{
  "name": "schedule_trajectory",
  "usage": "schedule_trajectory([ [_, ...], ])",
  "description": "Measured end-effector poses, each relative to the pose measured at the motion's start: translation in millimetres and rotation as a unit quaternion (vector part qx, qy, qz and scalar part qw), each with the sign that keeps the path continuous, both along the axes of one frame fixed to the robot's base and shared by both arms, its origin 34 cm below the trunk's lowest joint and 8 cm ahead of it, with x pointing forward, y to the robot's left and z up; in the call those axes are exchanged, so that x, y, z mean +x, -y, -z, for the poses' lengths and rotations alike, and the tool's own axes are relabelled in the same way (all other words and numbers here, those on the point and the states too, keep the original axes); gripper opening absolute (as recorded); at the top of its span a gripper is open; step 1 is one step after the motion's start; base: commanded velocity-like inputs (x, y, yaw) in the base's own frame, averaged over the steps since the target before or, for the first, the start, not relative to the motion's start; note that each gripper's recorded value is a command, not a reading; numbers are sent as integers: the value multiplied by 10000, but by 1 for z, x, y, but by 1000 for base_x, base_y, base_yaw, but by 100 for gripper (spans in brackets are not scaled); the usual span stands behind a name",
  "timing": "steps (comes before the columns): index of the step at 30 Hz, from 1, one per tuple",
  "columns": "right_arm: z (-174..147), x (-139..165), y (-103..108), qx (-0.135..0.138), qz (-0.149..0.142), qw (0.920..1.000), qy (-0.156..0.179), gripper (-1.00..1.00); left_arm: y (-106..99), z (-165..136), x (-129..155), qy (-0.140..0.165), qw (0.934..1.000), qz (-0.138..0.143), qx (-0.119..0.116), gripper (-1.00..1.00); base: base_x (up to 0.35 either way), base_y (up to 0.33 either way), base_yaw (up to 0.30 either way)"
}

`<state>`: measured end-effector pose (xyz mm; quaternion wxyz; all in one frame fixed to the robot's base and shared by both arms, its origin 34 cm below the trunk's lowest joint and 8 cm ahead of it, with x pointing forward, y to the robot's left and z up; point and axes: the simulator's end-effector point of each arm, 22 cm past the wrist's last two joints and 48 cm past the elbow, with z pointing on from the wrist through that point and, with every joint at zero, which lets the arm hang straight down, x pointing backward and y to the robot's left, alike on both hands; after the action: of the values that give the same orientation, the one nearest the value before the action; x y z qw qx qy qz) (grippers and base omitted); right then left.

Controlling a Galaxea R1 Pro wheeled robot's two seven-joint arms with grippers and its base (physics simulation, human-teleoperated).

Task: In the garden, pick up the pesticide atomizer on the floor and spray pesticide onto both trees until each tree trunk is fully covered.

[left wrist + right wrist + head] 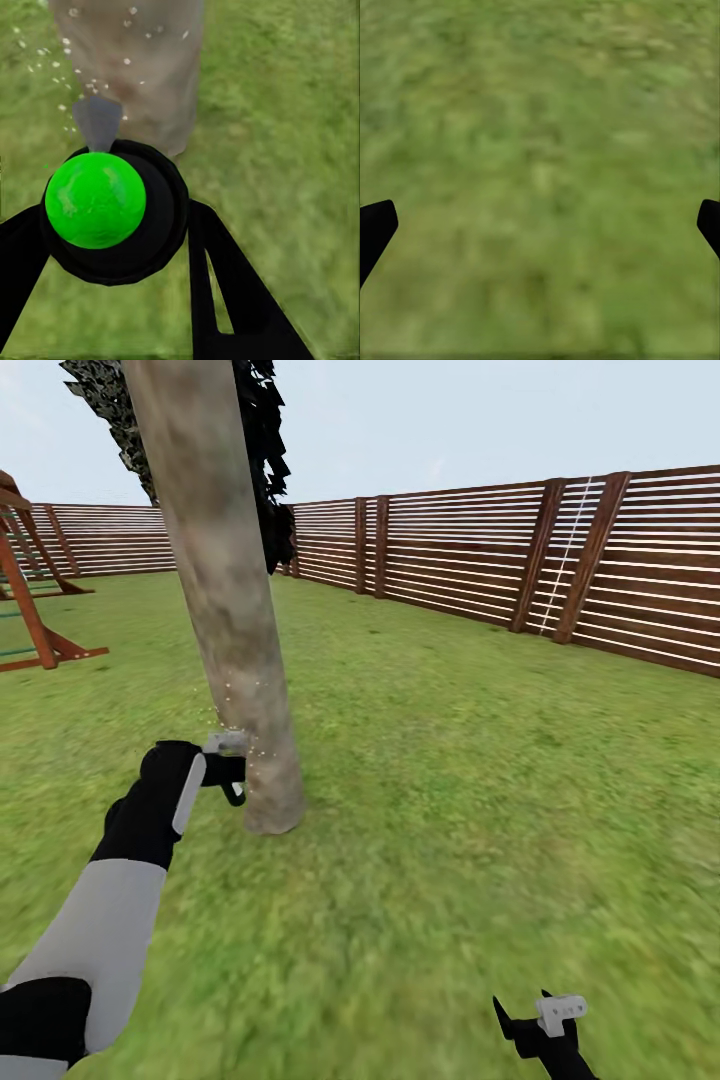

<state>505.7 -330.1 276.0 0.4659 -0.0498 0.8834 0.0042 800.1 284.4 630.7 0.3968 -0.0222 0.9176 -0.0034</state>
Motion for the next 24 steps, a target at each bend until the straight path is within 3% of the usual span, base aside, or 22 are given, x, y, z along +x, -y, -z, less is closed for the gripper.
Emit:
schedule_trajectory([
  [1, 0, 0, 0, 0, 0, 10000, -3, 100, -7, 18, -5, -207, 9998, -35, 73, -100, 0, 0, 0],
  [5, 0, 0, 0, 0, 1, 10000, -2, 100, -7, 38, -11, -452, 9990, -26, 50, -100, -17, 0, 0],
  [9, 0, 0, 0, 0, 1, 10000, -1, 100, 0, 34, -9, -404, 9992, 2, 5, -100, -227, 0, 0],
  [17, 0, 0, 0, 0, 0, 10000, 2, 100, 0, 34, -9, -403, 9992, 32, 69, -100, -9, 0, 0],
  [24, 0, 0, 0, 0, 0, 10000, -2, 100, -2, 101, -48, -927, 9956, 15, 96, -100, 0, 0, 0],
])
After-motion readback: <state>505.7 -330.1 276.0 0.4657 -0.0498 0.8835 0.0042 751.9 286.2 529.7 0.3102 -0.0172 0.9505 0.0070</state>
